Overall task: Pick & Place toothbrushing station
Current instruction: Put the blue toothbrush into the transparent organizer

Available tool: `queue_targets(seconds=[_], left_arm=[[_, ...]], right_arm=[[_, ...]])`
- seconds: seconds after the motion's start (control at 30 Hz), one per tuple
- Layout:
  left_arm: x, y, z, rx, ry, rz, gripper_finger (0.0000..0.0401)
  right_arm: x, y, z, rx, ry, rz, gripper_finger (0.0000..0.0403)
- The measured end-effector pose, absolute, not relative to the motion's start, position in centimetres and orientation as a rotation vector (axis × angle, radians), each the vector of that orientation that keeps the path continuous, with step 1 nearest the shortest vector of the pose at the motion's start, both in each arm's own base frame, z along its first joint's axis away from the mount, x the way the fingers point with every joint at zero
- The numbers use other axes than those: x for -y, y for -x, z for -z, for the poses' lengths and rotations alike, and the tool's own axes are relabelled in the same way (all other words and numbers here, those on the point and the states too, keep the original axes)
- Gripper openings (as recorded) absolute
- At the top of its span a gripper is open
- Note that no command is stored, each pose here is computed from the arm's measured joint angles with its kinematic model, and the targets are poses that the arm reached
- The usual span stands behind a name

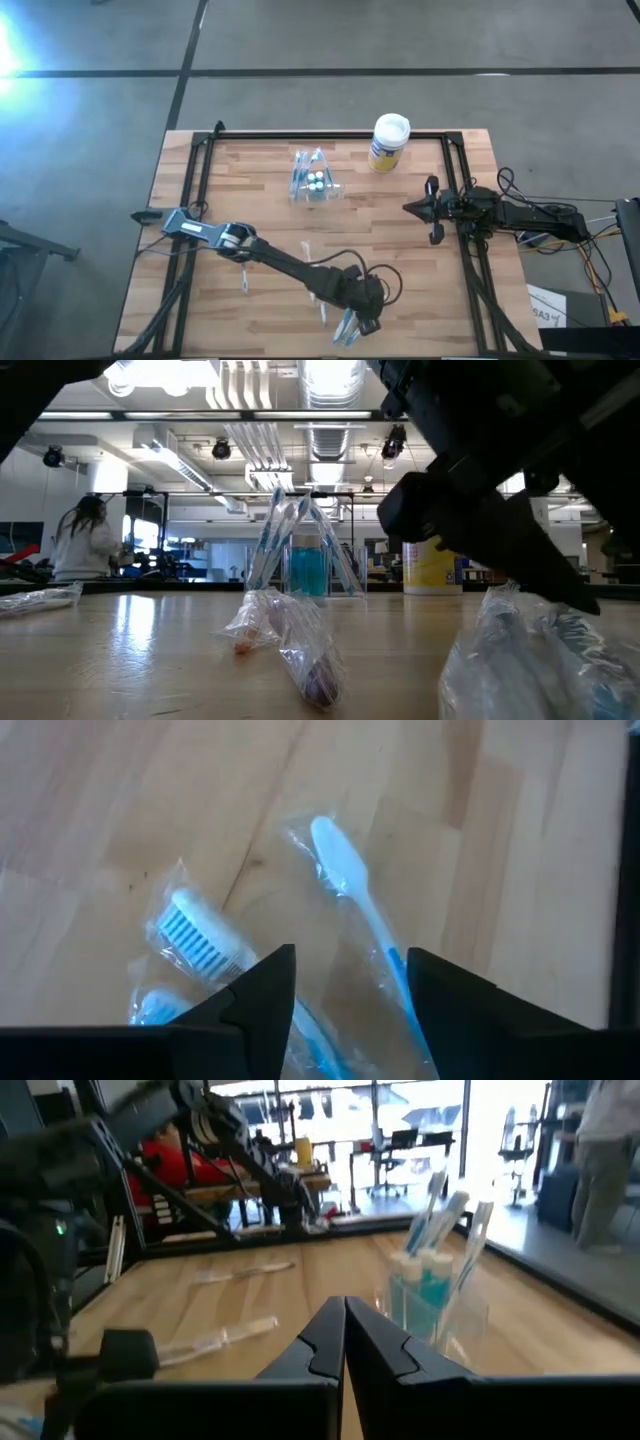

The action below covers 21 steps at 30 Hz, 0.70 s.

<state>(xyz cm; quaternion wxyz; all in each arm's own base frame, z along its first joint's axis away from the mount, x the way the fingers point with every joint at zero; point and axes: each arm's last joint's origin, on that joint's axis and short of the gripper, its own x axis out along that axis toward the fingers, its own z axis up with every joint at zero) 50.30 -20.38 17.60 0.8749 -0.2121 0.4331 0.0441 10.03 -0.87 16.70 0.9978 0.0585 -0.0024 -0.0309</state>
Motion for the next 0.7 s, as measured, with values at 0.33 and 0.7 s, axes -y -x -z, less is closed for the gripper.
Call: queue_targets(seconds=[0.33, 0.7], left_arm=[[20.4, -50.3, -17.4, -0.893, 0.412, -0.071, 0.0197], [20.8, -50.5, -18.6, -0.841, 0.420, -0.060, 0.0197]], right_arm=[[0.9, -10.0, -17.6, 0.100, -0.076, 0.061, 0.0008], [0.9, -10.0, -17.6, 0.099, -0.061, 0.062, 0.0008]])
